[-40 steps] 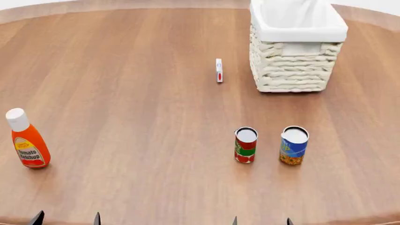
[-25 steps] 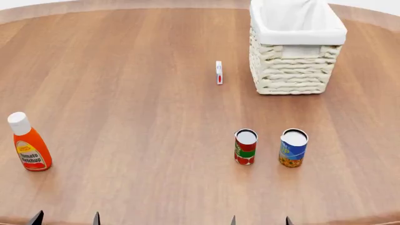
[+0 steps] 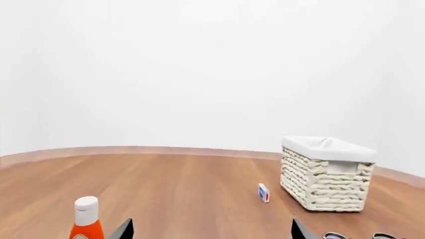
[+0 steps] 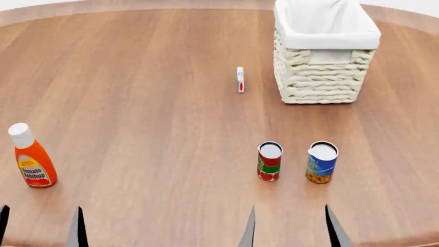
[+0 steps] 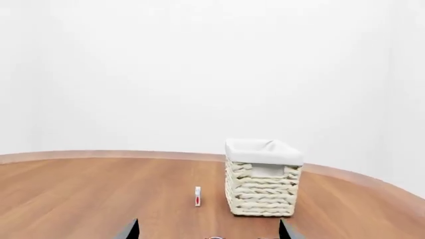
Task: Pick up the cream cheese box, and put it in the basket.
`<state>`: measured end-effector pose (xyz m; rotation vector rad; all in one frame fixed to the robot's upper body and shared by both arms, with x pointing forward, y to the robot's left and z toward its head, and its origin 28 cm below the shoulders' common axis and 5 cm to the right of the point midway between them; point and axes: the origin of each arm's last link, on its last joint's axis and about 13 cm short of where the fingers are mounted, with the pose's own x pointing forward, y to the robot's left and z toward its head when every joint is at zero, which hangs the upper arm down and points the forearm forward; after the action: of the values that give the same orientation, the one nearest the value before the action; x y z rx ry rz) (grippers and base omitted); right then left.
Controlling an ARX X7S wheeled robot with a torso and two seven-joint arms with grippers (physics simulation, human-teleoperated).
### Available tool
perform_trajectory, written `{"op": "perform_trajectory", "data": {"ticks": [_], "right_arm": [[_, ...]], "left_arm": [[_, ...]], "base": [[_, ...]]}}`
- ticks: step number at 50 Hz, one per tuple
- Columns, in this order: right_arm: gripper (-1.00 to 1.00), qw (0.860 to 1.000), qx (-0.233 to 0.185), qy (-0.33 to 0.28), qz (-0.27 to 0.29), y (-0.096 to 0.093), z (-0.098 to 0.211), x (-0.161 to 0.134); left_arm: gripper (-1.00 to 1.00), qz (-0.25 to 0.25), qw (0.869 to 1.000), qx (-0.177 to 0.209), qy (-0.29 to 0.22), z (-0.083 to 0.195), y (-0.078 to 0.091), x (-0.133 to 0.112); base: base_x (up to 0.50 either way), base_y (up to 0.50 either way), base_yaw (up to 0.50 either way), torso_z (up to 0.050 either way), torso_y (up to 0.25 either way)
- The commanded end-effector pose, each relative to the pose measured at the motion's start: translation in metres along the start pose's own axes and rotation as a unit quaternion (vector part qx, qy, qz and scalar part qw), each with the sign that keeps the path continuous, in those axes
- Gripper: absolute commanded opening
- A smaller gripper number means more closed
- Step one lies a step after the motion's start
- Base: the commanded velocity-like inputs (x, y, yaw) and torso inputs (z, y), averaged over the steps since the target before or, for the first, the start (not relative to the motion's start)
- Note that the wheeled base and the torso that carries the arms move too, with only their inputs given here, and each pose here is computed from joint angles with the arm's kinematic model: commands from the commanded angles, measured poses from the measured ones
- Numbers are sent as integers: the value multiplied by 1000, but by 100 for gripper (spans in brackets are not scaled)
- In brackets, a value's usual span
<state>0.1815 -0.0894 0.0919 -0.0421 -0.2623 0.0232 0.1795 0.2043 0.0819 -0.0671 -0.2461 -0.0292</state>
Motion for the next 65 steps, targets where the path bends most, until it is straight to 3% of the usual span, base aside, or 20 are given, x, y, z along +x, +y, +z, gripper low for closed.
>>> {"op": "perform_trajectory", "data": {"ticks": [1, 12, 56, 61, 65], "right_arm": [[100, 998, 1, -58, 7, 2, 41, -13], [100, 997, 5, -80, 11, 4, 52, -17], [100, 997, 6, -74, 15, 4, 46, -14], [100, 997, -18, -70, 6, 4, 43, -12], [100, 997, -1, -70, 12, 5, 45, -13]], "left_arm": [[100, -5, 998, -17, -67, 45, -4, -16], [100, -2, 995, -18, -97, 62, -4, -21], [100, -13, 994, -14, -104, 60, -7, -21], [100, -13, 995, -13, -103, 58, -7, -20], [100, -14, 995, -13, -101, 58, -7, -20]], "base": [[0, 0, 0, 0, 0], [0, 0, 0, 0, 0], [0, 73, 0, 0, 0], [0, 0, 0, 0, 0], [0, 0, 0, 0, 0]]}}
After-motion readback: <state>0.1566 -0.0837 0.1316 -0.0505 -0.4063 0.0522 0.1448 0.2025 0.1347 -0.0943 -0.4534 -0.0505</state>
